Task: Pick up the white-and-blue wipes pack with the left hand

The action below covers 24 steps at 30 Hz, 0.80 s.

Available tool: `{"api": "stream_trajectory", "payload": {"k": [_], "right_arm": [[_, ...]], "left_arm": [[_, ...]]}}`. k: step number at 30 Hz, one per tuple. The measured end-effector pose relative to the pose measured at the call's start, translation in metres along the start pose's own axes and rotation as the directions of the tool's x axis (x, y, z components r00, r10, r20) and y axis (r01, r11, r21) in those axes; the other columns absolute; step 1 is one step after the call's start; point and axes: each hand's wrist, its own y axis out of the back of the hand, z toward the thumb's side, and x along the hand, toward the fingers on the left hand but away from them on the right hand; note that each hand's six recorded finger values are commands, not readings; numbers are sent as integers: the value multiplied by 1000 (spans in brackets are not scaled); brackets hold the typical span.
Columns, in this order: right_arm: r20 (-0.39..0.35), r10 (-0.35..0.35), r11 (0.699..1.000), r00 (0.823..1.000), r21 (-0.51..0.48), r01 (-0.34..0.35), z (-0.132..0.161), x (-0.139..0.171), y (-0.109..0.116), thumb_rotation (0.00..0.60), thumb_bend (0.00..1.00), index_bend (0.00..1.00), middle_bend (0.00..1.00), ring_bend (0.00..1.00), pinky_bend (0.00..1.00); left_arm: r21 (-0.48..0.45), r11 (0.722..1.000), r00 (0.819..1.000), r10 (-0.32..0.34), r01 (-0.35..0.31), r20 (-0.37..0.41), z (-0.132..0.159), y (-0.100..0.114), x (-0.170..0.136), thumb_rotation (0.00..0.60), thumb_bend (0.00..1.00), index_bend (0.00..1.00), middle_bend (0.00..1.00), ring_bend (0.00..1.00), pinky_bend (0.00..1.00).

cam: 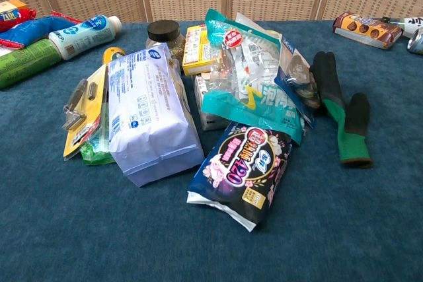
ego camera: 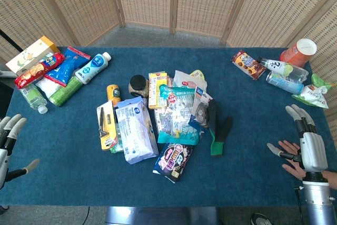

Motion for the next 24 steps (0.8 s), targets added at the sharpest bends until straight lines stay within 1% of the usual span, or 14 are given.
{"api": "stream_trajectory", "payload": {"k": [5,9,12,15,16,18,19,21,22,24], "right_arm": [[1,0,1000,1000,2,0,0,0,0,600,37,110,0,0,0],[2,-4,1000,1000,1,4,0,-1,1,600,39,110,0,0,0],[4,-9,1000,1000,-1,9,-1,-2,2,600,39,110,0,0,0],[4,-16,1000,1000,-6,16,0,-4,4,600,37,110,0,0,0],[3,-19,1000,1000,-7,19,0,-4,4,600,38,110,0,0,0],[1,-25,1000,1000,-10,26,1,-4,6,600,40,110,0,0,0],[0,-28,1000,1000,-11,28,1,-4,7,600,40,109,0,0,0],[0,-30,999,1000,-15,30,1,-4,8,600,39,110,0,0,0],[-1,-31,999,1000,-17,31,1,-4,8,600,39,109,0,0,0],[0,-33,999,999,-21,33,1,-4,10,600,39,109,0,0,0]], "left_arm": [[3,1000,1000,-17,17,1,0,-4,1,600,0,73,0,0,0],[14,999,999,-40,40,21,1,-11,4,600,0,71,0,0,0],[26,997,995,-73,71,72,8,-19,12,600,0,61,0,0,0],[61,995,982,-85,76,171,22,-27,32,600,0,34,0,0,0],[81,994,972,-89,73,218,30,-29,43,600,0,19,0,0,0],[120,990,952,-103,71,288,44,-34,58,600,0,1,0,0,0],[152,986,935,-117,69,335,54,-38,69,600,0,0,0,0,0],[204,977,905,-146,67,401,70,-44,83,600,0,0,0,0,0],[241,968,882,-169,66,439,80,-49,92,600,0,0,0,0,0],[299,952,847,-211,64,489,96,-58,102,600,0,0,0,0,0]]}}
